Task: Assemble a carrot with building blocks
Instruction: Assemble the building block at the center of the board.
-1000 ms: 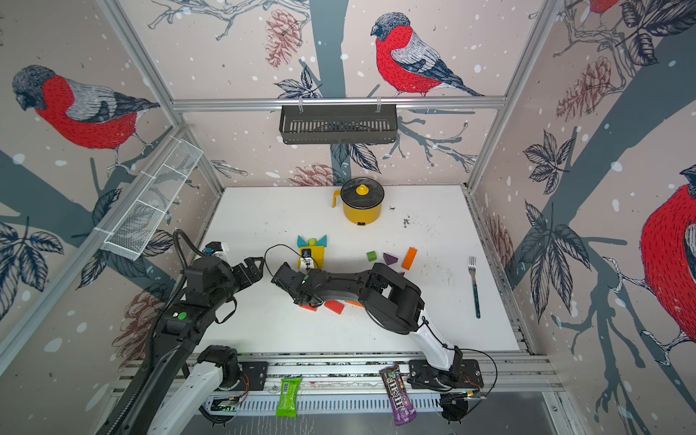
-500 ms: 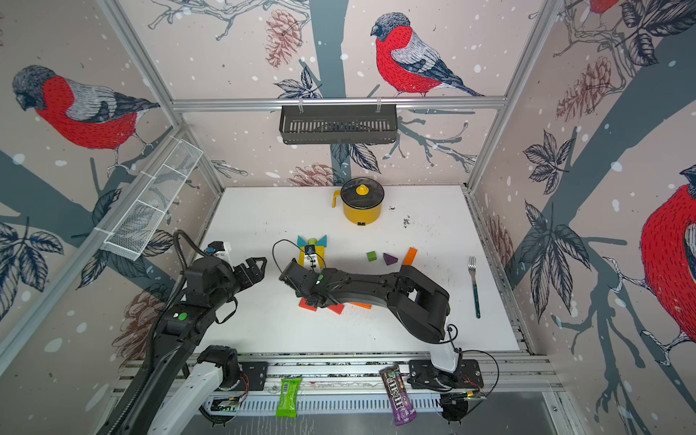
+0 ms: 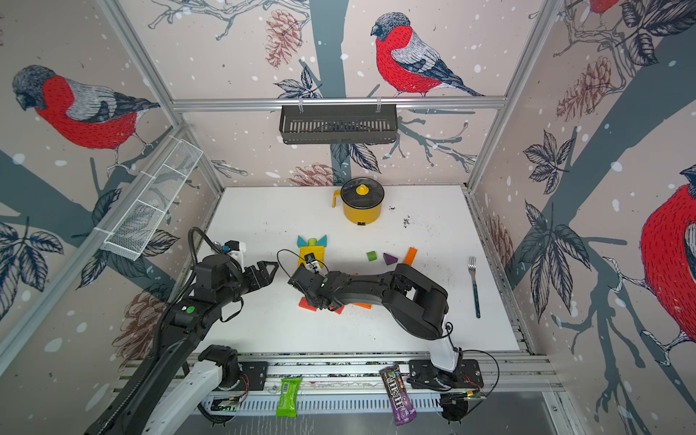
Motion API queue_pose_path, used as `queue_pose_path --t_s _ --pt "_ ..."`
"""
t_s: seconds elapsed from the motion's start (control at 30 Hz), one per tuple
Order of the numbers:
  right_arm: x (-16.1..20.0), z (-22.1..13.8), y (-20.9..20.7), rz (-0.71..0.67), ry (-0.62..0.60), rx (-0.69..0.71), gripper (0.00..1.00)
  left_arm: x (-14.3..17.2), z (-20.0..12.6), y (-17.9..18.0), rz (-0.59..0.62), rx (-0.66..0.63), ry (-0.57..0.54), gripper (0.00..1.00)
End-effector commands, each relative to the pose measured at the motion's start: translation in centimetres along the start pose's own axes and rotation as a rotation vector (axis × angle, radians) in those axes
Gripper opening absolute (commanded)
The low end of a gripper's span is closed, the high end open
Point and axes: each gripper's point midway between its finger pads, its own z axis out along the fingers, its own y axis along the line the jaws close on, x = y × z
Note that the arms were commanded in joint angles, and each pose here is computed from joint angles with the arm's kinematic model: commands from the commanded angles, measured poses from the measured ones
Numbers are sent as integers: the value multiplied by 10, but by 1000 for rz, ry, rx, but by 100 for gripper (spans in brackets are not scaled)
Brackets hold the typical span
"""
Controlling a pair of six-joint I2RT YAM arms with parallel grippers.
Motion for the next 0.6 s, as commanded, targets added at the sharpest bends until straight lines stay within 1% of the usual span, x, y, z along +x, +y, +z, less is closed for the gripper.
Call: queue_pose_path --t_s 0.0,0.13,0.33,0.57 --pt "-1 4 0 -9 10 14 58 -7 -1 -6 21 24 -27 86" --pt "-3 7 -5 -9 19 28 55 -6 -1 -6 24 25 -25 86" --pt "-3 9 -1 -15 21 16 55 -7 -1 -8 27 29 -27 86" --pt "-4 12 2 -15 25 18 58 -6 -2 -8 29 30 -29 86"
